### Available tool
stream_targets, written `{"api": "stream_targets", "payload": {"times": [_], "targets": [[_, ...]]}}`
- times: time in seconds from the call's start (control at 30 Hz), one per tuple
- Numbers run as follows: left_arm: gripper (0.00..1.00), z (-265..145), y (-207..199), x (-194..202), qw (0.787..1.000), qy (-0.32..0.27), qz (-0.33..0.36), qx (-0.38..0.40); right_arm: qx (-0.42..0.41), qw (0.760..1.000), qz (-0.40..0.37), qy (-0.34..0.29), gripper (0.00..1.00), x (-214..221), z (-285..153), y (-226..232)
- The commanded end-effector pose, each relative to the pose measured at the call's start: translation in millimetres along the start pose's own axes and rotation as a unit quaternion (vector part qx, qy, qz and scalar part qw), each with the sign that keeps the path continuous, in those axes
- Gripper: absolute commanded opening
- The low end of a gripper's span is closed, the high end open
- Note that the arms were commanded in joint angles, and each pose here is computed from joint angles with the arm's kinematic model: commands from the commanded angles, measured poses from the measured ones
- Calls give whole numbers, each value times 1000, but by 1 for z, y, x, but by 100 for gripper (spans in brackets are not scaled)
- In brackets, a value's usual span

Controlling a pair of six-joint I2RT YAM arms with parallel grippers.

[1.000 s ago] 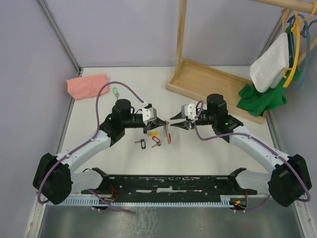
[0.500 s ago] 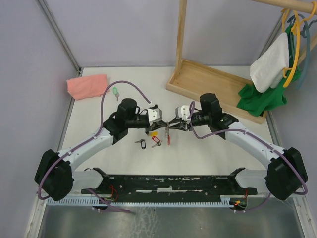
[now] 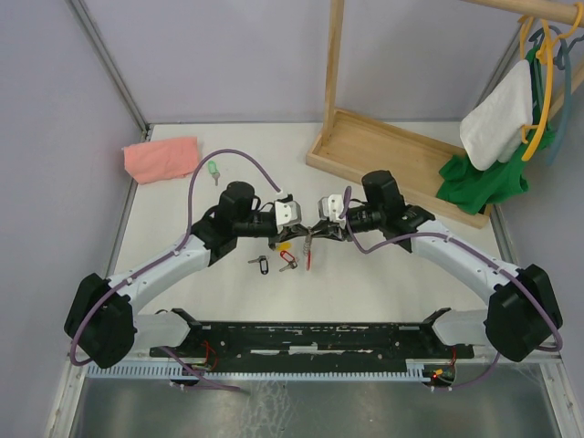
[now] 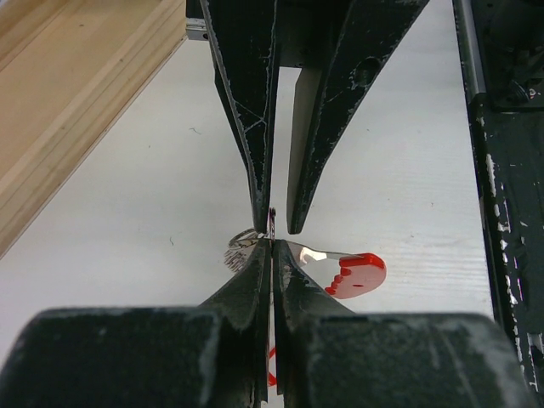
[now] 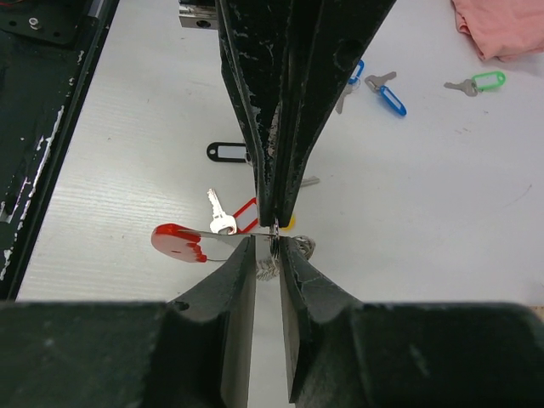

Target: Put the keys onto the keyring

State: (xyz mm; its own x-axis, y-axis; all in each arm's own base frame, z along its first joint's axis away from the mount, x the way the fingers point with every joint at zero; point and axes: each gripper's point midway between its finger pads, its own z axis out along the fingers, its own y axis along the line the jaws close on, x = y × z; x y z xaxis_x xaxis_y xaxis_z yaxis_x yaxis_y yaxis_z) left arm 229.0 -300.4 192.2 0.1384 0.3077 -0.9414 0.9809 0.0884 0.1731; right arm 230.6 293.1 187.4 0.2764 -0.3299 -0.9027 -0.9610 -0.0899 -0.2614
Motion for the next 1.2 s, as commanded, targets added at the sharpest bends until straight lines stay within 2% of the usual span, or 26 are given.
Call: {"api": "stream_targets", "payload": {"times": [0.0, 0.43, 0.63, 0.77, 0.93, 1.17], "targets": [[3, 1, 14, -26, 999, -23, 44, -12, 5, 1000, -24, -7, 24, -16, 1, -11], [3, 3, 12, -25, 999, -15, 42, -11, -3, 1000, -20, 6, 15, -12, 4, -9], [3, 3, 10, -26, 999, -16, 43, -9, -2, 1000, -20, 17, 2, -7, 5, -10], [3, 2, 11, -25, 999, -14, 40, -12, 4, 1000, -23, 18, 1, -6, 4, -11], [17, 0, 15, -22, 999, -9, 23, -33, 44, 999, 14, 17, 1, -9, 2, -21], [38, -13, 39, -21, 991, -7, -28, -134, 92, 994, 47, 20, 1, -3, -4, -27]]}}
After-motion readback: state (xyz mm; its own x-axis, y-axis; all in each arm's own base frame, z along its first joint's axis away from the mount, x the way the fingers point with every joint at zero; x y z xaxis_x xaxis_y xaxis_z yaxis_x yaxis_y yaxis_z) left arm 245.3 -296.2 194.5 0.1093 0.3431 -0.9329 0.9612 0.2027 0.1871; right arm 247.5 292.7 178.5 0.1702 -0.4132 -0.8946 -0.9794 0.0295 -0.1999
